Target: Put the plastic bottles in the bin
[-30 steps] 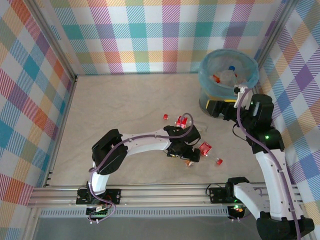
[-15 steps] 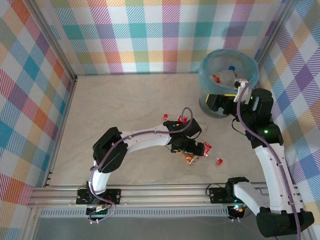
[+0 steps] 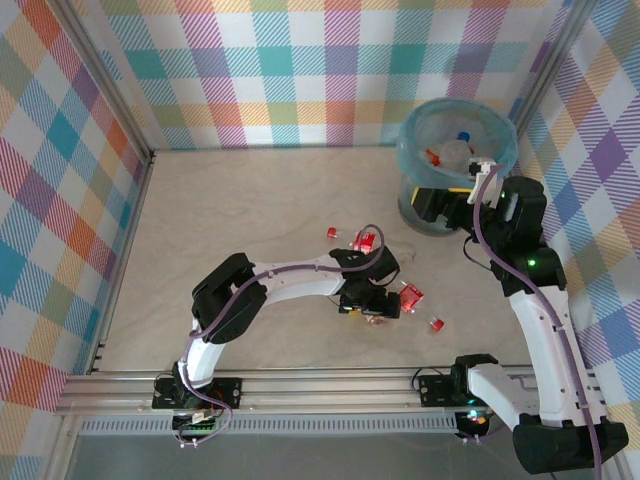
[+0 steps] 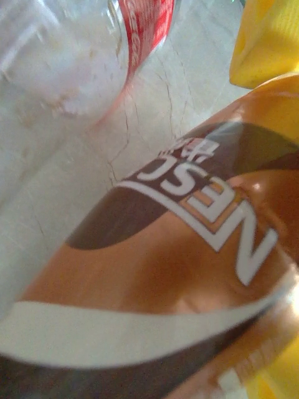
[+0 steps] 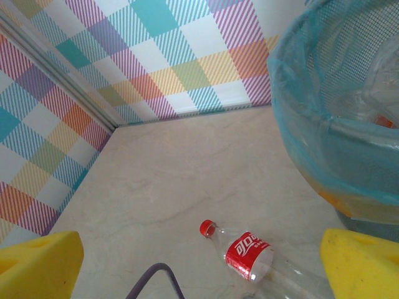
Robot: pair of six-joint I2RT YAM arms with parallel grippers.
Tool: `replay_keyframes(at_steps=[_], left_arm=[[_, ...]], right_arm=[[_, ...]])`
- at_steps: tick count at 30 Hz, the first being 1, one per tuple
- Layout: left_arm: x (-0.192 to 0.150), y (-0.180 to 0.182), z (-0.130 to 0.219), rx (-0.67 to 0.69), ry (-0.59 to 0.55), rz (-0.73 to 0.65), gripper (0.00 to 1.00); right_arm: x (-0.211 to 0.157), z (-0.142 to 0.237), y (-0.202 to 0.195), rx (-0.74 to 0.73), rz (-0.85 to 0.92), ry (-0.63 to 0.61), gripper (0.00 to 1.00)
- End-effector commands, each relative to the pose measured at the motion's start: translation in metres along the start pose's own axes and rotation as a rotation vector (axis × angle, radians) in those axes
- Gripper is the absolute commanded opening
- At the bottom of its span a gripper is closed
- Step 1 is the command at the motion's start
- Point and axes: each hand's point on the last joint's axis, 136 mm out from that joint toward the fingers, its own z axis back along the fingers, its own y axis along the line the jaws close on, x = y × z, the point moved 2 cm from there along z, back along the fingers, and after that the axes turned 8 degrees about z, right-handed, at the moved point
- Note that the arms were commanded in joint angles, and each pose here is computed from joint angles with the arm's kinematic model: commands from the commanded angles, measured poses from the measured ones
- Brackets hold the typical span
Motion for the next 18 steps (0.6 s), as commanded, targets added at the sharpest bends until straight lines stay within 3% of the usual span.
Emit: replay_keyframes(at_steps=[1,13,18], left_arm=[[0.002,0.012,-0.005,0.028,-0.001,0.030,0.92],[0.004,0.023,0.012,0.019,-0.051,0.052,0.64],[0.002,0.035,0.029,0.022,-0.119,0.087,0.59]], right_arm=[[0.008,0.002,0.003,0.009,0.003,-0.029,0.97],[0.013,0.005,0.008,0.020,-0.008,-0.036,0.97],[0.011,0.015,0.010,0.010,0.017,-0.033,0.97]])
